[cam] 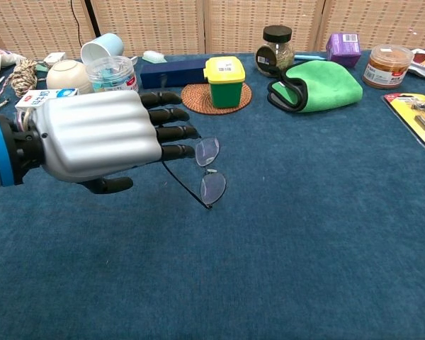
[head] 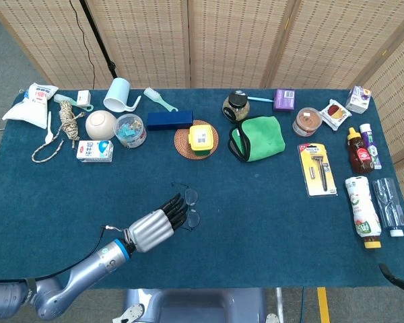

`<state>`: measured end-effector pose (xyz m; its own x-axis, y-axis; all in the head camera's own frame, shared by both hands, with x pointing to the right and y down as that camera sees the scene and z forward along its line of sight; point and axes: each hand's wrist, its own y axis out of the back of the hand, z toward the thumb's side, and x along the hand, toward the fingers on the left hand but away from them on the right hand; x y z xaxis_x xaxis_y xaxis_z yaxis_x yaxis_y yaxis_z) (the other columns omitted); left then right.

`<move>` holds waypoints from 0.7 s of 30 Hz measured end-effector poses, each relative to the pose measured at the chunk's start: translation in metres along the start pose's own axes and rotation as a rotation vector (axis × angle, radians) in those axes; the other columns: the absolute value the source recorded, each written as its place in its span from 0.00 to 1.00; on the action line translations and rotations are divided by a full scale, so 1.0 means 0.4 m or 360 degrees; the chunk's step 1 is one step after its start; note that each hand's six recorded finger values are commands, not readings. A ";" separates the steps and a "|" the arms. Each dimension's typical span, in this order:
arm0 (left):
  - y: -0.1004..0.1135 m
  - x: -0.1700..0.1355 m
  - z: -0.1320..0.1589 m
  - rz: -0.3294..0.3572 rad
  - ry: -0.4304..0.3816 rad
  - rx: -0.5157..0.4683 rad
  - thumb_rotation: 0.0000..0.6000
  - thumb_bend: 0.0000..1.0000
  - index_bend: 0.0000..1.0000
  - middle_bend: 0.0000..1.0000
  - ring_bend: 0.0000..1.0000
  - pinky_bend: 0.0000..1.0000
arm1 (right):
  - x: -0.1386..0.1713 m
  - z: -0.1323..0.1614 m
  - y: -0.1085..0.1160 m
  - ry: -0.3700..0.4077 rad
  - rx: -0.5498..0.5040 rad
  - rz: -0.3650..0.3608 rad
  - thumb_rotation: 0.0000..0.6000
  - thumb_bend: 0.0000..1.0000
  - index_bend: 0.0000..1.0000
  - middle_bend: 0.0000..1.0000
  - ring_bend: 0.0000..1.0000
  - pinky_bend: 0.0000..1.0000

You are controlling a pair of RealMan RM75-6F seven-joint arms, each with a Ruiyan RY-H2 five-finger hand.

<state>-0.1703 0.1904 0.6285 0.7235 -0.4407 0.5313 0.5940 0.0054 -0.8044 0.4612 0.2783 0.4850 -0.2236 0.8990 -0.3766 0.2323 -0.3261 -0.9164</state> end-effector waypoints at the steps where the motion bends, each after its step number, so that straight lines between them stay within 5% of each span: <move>1: -0.008 -0.006 -0.004 -0.0014 0.0010 -0.0016 0.80 0.36 0.15 0.11 0.06 0.01 | 0.000 0.001 0.001 0.0000 0.0002 -0.0001 1.00 0.22 0.08 0.00 0.00 0.00; 21: -0.137 -0.134 -0.017 -0.0305 0.0064 -0.0304 0.81 0.36 0.15 0.11 0.06 0.01 | 0.010 0.026 0.011 0.0019 0.0018 -0.0012 1.00 0.22 0.08 0.00 0.00 0.00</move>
<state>-0.2441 0.2077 0.6423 0.5875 -0.4528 0.6707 0.6387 -0.2494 -0.7279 0.4514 0.2775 0.4780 -0.2140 0.9048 -0.3681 0.2202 -0.3225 -0.9206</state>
